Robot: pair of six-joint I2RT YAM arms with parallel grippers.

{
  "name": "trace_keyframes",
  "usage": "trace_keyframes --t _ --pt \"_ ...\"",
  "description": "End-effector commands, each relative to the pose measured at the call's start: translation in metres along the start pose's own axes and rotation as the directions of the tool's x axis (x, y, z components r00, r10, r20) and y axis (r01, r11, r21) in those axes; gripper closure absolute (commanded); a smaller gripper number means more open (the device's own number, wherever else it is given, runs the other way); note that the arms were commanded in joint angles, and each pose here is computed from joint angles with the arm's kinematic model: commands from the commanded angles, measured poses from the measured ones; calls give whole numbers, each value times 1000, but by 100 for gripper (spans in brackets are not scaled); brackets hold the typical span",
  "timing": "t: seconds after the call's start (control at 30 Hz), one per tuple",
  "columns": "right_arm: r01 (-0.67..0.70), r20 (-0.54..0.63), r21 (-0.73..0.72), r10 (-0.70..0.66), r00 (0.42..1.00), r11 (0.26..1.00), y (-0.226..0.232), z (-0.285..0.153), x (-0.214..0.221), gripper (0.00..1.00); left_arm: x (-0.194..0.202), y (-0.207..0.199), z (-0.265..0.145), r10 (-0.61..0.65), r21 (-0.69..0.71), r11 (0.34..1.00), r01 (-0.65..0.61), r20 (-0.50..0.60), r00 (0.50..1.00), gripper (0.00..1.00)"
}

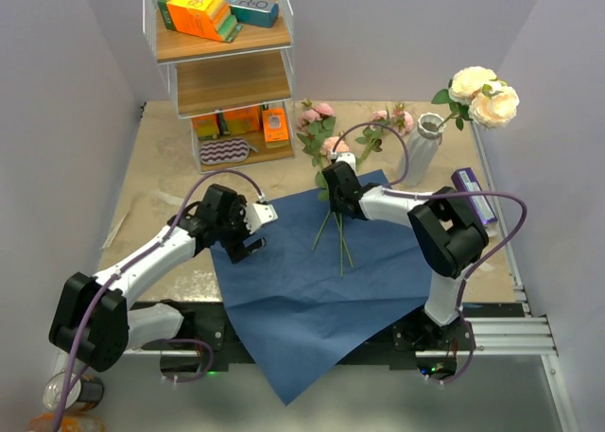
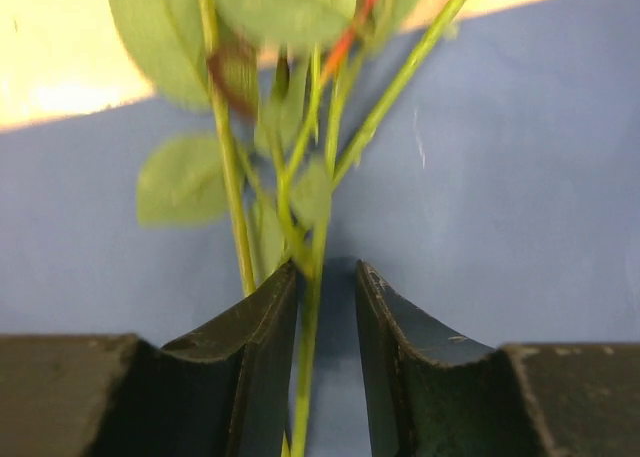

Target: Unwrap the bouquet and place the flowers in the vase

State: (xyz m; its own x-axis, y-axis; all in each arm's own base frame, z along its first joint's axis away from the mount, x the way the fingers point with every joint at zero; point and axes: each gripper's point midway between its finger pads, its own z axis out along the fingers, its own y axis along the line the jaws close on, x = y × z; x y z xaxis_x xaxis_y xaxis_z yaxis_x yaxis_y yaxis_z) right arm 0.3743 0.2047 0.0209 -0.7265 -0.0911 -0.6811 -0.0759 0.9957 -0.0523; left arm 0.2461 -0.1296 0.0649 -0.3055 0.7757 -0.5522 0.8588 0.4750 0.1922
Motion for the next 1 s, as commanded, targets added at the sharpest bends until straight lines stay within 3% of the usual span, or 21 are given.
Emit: trace_keyframes --t 0.0,0.23,0.27,0.47,0.6,0.83,0.93,0.97 --pt "-27 -42 -19 26 999 999 2 26 5 69 -8 8 -5 27 -22 999 -26 21 999 0" --pt "-50 -45 -42 48 998 998 7 27 7 92 -23 14 -12 23 -37 999 -21 57 998 0" --pt "-50 -44 -39 48 998 998 6 26 7 99 -23 15 -11 21 -35 999 -19 55 998 0" --pt "-78 76 -31 80 994 997 -1 -5 -40 100 -19 12 -7 10 -23 1000 -9 47 999 0" --pt "-95 234 -81 112 966 992 -2 -57 -101 100 -18 11 -7 10 -25 1000 -9 44 999 0" --pt "-16 517 -188 113 849 982 -4 -160 -193 100 -18 11 -6 7 -24 1000 -6 46 999 0" --pt "48 576 -204 80 814 978 -5 -192 -218 100 -18 11 -5 1 -21 1000 0 46 999 0" --pt "52 623 -207 91 777 977 -10 -212 -230 100 -19 11 -5 3 -21 1000 -2 48 999 0"
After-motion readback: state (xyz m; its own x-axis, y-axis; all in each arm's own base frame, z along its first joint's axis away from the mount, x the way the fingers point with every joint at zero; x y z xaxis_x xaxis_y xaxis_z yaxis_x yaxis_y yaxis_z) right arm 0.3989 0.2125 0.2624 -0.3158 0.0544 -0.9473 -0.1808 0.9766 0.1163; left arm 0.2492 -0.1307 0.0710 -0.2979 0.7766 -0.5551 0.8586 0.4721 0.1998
